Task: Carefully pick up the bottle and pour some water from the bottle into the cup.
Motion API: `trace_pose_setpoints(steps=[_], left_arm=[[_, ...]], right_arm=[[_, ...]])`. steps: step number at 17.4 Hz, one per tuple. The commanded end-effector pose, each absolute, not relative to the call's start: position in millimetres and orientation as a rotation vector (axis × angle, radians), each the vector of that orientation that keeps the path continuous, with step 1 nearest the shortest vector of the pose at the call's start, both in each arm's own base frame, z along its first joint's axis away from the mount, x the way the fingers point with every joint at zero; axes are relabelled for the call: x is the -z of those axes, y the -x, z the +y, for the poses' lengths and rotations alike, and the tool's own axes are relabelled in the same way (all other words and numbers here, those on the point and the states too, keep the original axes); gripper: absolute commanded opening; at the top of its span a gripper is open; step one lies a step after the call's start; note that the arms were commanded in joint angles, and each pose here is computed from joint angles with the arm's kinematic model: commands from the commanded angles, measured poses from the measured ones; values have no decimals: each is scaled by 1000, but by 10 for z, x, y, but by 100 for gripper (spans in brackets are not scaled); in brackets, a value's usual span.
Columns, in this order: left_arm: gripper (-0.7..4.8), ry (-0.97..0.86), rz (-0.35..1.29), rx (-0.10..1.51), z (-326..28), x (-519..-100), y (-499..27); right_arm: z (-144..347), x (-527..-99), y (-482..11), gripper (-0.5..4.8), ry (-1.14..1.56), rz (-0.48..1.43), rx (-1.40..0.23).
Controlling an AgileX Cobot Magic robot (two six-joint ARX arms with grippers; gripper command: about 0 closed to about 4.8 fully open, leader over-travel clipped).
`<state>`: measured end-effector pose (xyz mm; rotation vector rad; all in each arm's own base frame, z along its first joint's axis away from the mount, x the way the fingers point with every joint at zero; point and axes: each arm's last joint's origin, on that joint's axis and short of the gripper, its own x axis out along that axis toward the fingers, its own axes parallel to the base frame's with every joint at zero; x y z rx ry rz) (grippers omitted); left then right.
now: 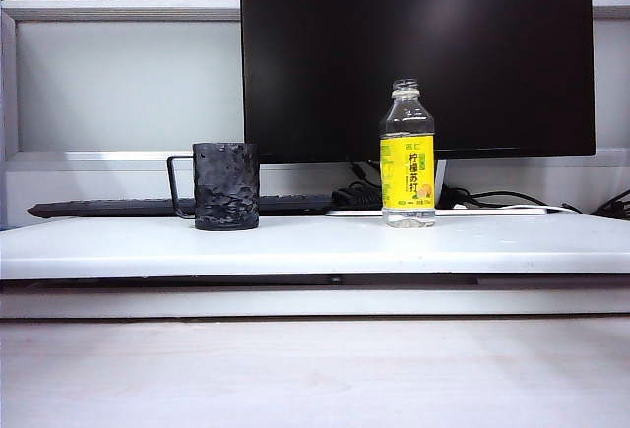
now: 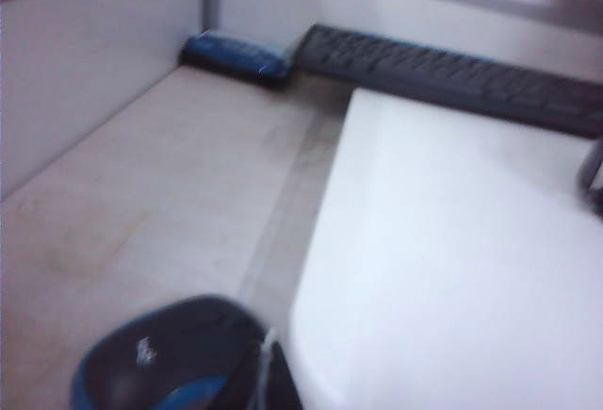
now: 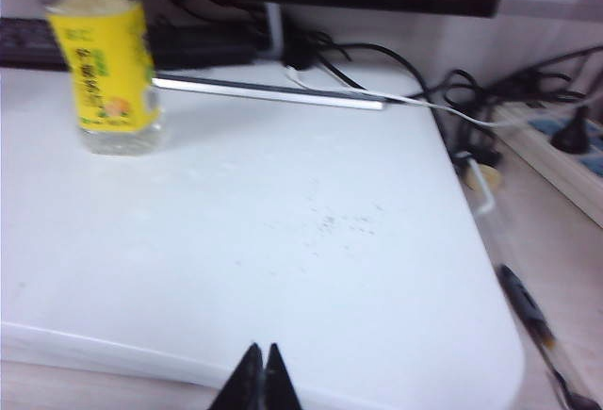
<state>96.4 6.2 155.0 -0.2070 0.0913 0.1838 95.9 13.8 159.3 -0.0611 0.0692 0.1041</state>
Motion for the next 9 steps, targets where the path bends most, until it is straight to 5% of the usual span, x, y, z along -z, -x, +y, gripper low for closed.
trace_pose_setpoints(steps=[1, 9], left_arm=[[-5, 214, 30, -172, 61, -1612, -968], [-5, 213, 34, -178, 63, -1607, -968]], right_arm=[[138, -1599, -963, -5, 59, 54, -106], [118, -1603, -964, -5, 60, 52, -38]])
